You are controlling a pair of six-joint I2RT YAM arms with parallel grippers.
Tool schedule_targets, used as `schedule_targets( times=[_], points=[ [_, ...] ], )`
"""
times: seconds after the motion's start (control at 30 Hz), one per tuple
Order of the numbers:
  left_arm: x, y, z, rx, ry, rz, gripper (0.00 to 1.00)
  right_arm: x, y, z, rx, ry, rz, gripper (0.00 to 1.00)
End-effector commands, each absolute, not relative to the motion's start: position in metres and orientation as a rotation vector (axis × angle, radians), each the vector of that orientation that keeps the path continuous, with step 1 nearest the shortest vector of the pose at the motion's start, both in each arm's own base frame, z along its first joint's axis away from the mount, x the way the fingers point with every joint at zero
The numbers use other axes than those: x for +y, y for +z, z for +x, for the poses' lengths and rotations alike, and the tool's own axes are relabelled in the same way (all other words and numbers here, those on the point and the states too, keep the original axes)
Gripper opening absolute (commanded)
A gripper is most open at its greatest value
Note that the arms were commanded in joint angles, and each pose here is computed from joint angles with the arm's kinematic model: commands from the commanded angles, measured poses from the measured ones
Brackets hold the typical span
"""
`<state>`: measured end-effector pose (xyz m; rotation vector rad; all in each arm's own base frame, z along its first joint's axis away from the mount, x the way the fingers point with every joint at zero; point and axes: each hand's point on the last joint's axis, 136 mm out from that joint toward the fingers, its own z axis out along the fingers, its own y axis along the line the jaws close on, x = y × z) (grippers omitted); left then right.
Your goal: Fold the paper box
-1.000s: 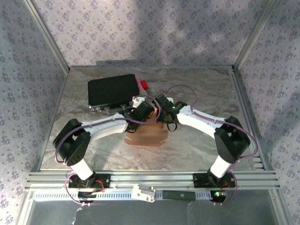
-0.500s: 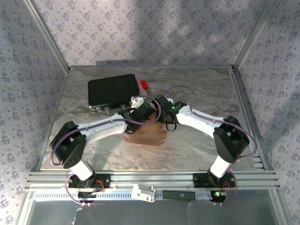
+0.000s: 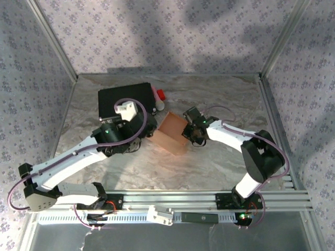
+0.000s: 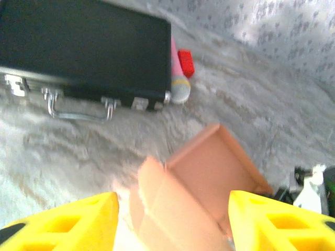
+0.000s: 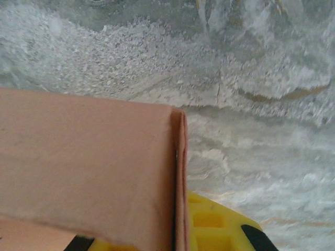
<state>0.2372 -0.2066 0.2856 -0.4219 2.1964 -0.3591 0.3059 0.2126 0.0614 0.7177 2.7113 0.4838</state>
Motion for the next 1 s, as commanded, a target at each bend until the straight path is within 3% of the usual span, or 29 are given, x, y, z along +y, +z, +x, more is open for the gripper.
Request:
schedule_targets(
  times=[0.0, 0.13, 0.3, 0.97],
  points=[
    [-0.203, 0.263, 0.214, 2.254, -0.297, -0.56, 0.65, 0.218, 0.073, 0.307, 2.613, 0.626, 0.949, 0.0],
    [-0.232, 0.246, 0.207, 2.306, -0.38, -0.608, 0.71, 0.218, 0.075, 0.305, 2.58, 0.642, 1.014, 0.0],
    [-0.251, 0.235, 0.21, 2.32, -0.426, -0.631, 0.71, 0.219, 0.076, 0.301, 2.571, 0.642, 1.037, 0.0],
    [-0.246, 0.188, 0.22, 2.334, -0.317, -0.74, 0.31, 0.224, 0.062, 0.29, 2.593, 0.679, 1.07, 0.0]
  ],
)
